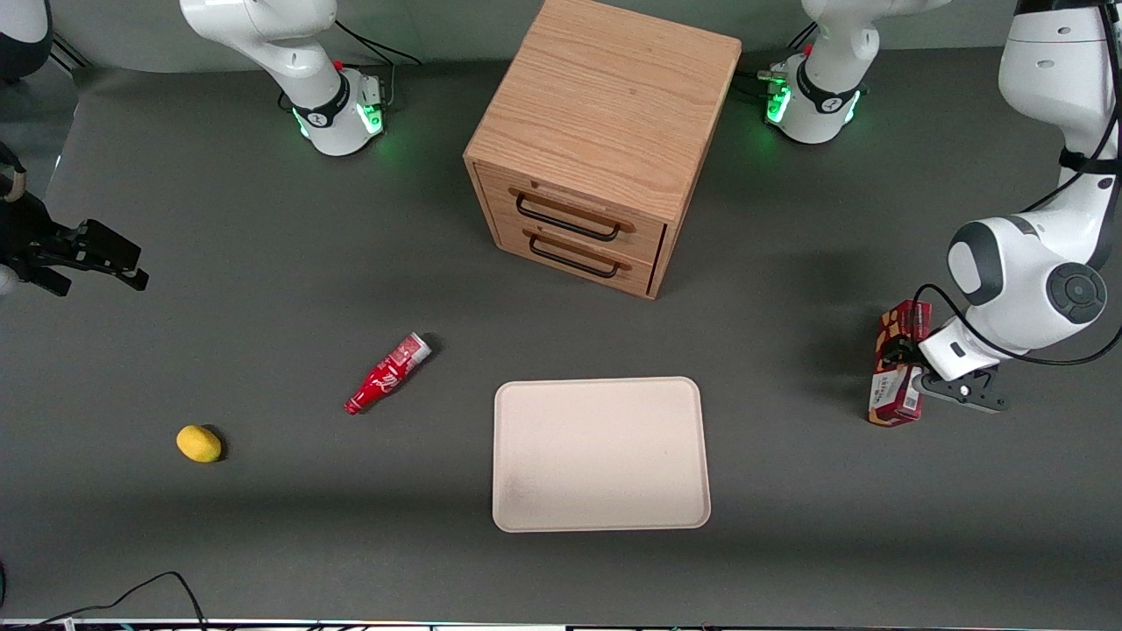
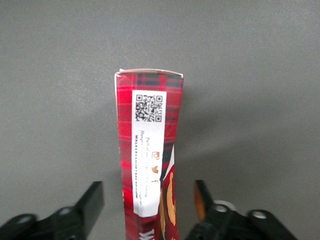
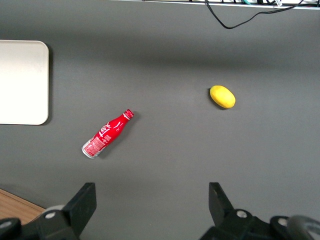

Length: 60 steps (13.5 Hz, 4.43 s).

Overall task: Place red cookie box on tray
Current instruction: 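Close the left gripper on the end of the red cookie box, then lift the box and carry it toward the cream tray, then lower the box onto the tray beside its rim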

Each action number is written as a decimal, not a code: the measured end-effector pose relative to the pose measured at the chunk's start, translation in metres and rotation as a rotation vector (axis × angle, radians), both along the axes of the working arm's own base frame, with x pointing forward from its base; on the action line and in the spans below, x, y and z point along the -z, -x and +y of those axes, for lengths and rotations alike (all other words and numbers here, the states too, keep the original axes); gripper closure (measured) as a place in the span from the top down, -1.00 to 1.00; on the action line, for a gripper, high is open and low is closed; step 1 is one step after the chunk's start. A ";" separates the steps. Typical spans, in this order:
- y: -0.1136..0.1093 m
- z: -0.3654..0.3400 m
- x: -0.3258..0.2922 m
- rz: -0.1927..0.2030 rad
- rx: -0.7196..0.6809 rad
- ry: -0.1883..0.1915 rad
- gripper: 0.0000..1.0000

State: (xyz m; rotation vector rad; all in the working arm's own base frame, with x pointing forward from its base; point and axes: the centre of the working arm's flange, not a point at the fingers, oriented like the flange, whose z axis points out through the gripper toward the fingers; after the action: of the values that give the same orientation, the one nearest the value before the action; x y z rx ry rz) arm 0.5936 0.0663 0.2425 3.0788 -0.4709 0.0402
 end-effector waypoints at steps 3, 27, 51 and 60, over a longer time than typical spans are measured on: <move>0.000 0.000 0.000 -0.001 -0.001 0.001 -0.26; -0.038 -0.164 -0.318 0.102 -0.133 0.039 -0.84; -0.141 -0.387 -0.039 -0.098 -0.194 0.128 -0.84; -0.149 -0.385 -0.017 -0.145 -0.191 0.148 -0.23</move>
State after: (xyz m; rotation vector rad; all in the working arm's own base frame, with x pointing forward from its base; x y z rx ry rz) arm 0.7422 -0.3183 0.2592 2.9744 -0.1667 0.2899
